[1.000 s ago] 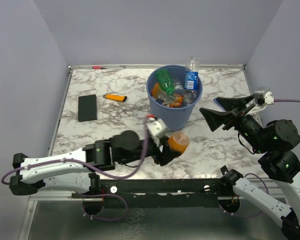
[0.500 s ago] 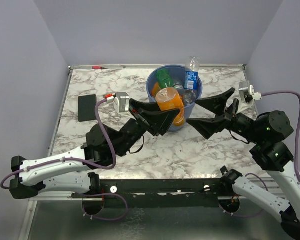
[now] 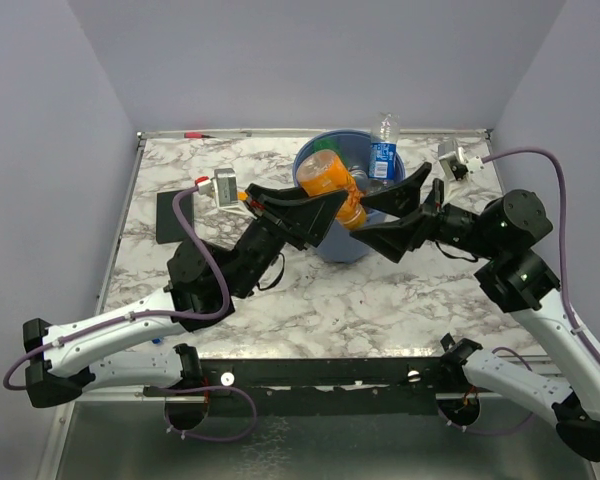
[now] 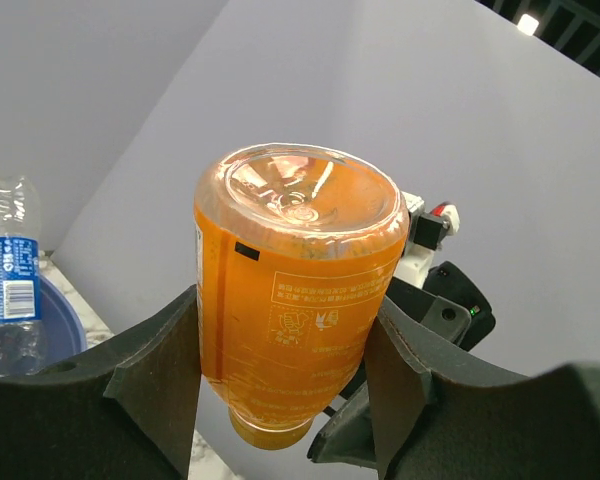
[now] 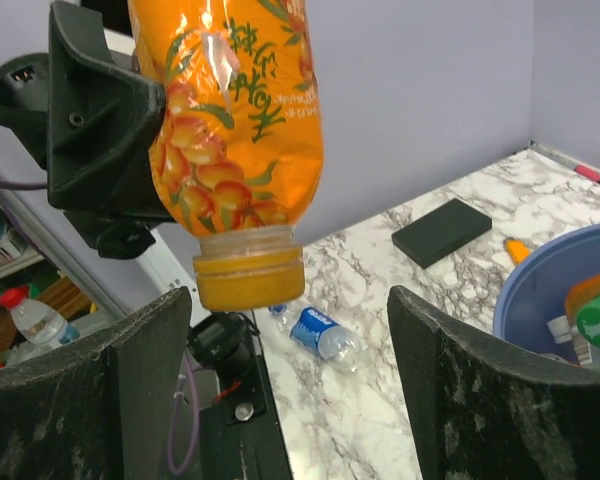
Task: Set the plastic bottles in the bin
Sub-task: Pick up the plastic bottle from the corner of the board, then place the plastic bottle in the trash bin.
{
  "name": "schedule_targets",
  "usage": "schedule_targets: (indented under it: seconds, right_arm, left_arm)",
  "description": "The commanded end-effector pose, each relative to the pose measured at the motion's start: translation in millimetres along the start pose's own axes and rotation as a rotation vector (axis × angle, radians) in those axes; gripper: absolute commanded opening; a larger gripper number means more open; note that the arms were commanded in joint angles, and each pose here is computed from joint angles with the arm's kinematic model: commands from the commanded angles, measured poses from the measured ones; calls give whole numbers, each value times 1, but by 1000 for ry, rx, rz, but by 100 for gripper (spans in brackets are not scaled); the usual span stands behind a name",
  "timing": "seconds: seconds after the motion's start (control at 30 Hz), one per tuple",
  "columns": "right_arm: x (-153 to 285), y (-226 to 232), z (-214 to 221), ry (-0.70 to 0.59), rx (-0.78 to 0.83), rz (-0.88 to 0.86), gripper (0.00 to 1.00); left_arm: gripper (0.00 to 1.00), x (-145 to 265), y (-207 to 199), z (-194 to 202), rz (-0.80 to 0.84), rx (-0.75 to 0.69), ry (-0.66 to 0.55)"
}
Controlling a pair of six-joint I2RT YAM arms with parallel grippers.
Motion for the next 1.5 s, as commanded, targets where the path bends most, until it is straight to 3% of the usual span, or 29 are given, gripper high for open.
schedule_targets:
  seconds: [0.0,0.17,0.23,0.33,0.4,0.47,0.5,0.67,0.87,1.07,1.37,1.47]
  right_arm:
    - [-6,10,-19,-70,11,-70,81]
    - [-17,7,-23,-69,-12,-104,70]
    - [-21,6,-22,-58,-20,-114,60]
    - [-23,4,-21,-40,-22,-104,36]
    - [-22,3,-23,-32,-11,-93,24]
    - [-21,0,-26,-40,-1,-47,15]
    - [-20,-3,-27,-42,0,-14,13]
    - [-16,-44,-30,-49,3,338,12]
    - [-23,-108,-16,28,56,693,12]
    - [-44,-152,1,135,55,832,11]
    - [-31,-190,32,201,-8,972,12]
    - [-28,-196,39,232,-37,984,17]
  left_arm:
    - [30,-4,-8,2,61,49,8]
    - [30,-7,-9,5,71,50,20]
    - [30,-8,-8,6,71,51,22]
    - [33,-9,-5,5,55,46,20]
    - [46,-8,-2,3,28,43,13]
    - [82,-7,4,-1,-24,36,-1]
    - [95,-6,8,-3,-50,30,-10]
    - [99,15,32,-19,-211,-67,-38]
    - [99,78,92,-44,-596,-283,-61]
    - [99,149,129,-70,-831,-384,-109]
    - [99,212,151,-93,-918,-323,-207]
    - [99,219,156,-93,-963,-347,-205]
Point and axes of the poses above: each gripper's point midway between its finger pads, its own x axis back along the fingers, its own y axis along the line the jaws close on, z = x × y, the point moved 6 cm from there along x, back along the fingers, and after that the axes turned 1 degree about -x, right-handed, at the moved point
